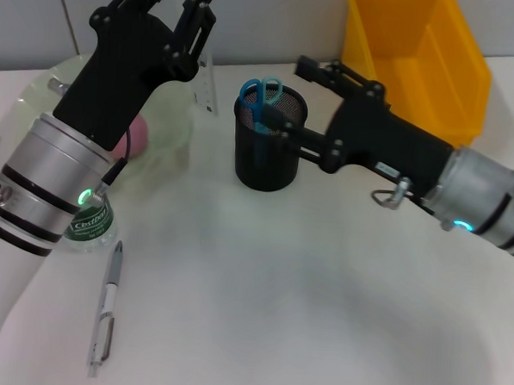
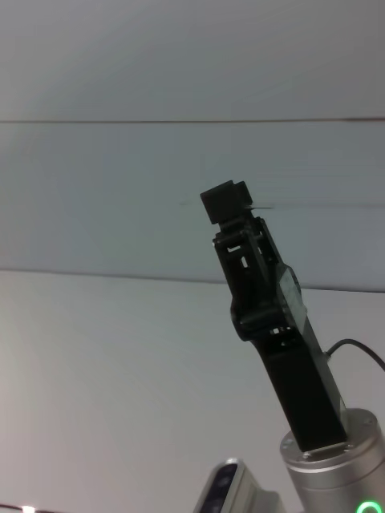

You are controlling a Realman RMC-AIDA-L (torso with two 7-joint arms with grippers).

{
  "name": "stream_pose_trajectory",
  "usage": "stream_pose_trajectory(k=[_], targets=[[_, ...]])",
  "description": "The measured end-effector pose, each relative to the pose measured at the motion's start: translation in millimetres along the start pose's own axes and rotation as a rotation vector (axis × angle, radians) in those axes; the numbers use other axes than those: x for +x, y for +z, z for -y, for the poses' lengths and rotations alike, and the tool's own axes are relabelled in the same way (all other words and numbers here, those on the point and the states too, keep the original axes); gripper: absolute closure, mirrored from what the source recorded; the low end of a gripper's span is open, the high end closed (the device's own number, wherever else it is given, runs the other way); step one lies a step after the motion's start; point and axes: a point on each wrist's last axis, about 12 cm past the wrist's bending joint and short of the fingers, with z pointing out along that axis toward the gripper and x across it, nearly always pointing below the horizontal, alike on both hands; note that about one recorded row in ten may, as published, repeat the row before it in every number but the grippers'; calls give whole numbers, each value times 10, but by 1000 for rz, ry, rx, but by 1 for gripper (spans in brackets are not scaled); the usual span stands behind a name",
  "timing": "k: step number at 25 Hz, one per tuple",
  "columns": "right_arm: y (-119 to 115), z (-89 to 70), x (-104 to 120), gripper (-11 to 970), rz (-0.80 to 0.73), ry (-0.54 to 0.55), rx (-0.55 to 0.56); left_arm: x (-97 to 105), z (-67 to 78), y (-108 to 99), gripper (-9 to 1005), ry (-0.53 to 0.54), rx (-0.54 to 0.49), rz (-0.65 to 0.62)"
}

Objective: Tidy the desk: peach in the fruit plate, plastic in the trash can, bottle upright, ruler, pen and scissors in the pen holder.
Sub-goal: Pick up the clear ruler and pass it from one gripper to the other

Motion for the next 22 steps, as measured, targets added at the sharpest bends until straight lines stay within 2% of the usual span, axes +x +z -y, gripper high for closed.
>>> stream_pose_trajectory(k=[2,6,14,22], targets=[[98,-17,13,188,-15,5,-20,0,0,0,560,0,0,0],[170,-38,2,188,-10,8,-41,22,43,4,557,33,0,-4],[321,-133,17,188,-17,43,-71,42,70,-2,552,33,10,-14],[545,-230,40,188,-50,69,-20,58,84,-20,547,42,13,-22]])
